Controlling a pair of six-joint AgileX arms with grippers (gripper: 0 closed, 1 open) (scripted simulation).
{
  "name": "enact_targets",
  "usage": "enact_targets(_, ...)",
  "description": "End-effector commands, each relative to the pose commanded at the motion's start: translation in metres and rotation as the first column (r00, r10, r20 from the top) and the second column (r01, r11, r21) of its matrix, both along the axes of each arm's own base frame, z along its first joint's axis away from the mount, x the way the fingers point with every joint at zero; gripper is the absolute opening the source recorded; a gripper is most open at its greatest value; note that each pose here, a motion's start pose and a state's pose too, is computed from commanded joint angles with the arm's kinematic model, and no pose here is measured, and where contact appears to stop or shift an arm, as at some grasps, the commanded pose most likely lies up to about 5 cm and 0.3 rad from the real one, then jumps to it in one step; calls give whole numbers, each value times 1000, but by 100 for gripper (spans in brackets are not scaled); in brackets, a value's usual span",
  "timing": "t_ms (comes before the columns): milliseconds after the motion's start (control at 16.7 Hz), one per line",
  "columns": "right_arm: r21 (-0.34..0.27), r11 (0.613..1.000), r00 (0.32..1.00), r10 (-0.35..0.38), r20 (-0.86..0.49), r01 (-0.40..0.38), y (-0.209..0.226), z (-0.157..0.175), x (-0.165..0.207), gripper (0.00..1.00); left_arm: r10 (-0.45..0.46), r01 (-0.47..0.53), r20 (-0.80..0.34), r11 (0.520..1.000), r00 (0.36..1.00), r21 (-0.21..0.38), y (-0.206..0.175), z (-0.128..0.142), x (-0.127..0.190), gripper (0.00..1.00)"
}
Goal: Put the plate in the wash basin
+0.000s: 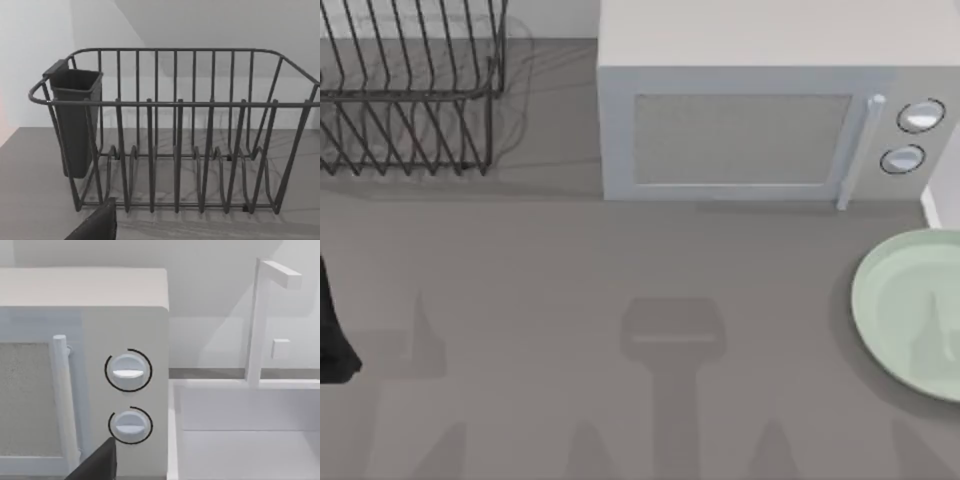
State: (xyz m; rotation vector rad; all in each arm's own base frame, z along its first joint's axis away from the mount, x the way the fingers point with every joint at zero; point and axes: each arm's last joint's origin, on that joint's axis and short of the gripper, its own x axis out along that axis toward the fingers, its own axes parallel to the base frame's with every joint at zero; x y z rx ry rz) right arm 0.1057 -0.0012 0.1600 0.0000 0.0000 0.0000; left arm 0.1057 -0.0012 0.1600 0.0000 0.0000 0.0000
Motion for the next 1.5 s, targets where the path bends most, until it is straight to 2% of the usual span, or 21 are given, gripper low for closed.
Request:
enact_targets(300,25,999,996,23,-84,-21,3,18,2,100,0,0,0,1000,1000,0,0,0,0,100)
enact_targets(480,63,997,969,60,-239,-46,8,43,11,100,0,0,0,1000,1000,0,0,0,0,100)
enact_targets(660,103,993,888,100,-448,-60,17,69,33,100,0,0,0,1000,1000,0,0,0,0,100)
enact_targets(840,128,990,737,127,-664,-55,32,87,71,100,0,0,0,1000,1000,0,0,0,0,100)
enact_targets(1080,115,993,454,116,-884,-28,62,86,132,100,0,0,0,1000,1000,0,0,0,0,100)
enact_targets(1320,60,998,182,60,-981,-6,96,62,185,100,0,0,0,1000,1000,0,0,0,0,100)
enact_targets(1500,19,1000,52,19,-998,4,114,44,208,100,0,0,0,1000,1000,0,0,0,0,100)
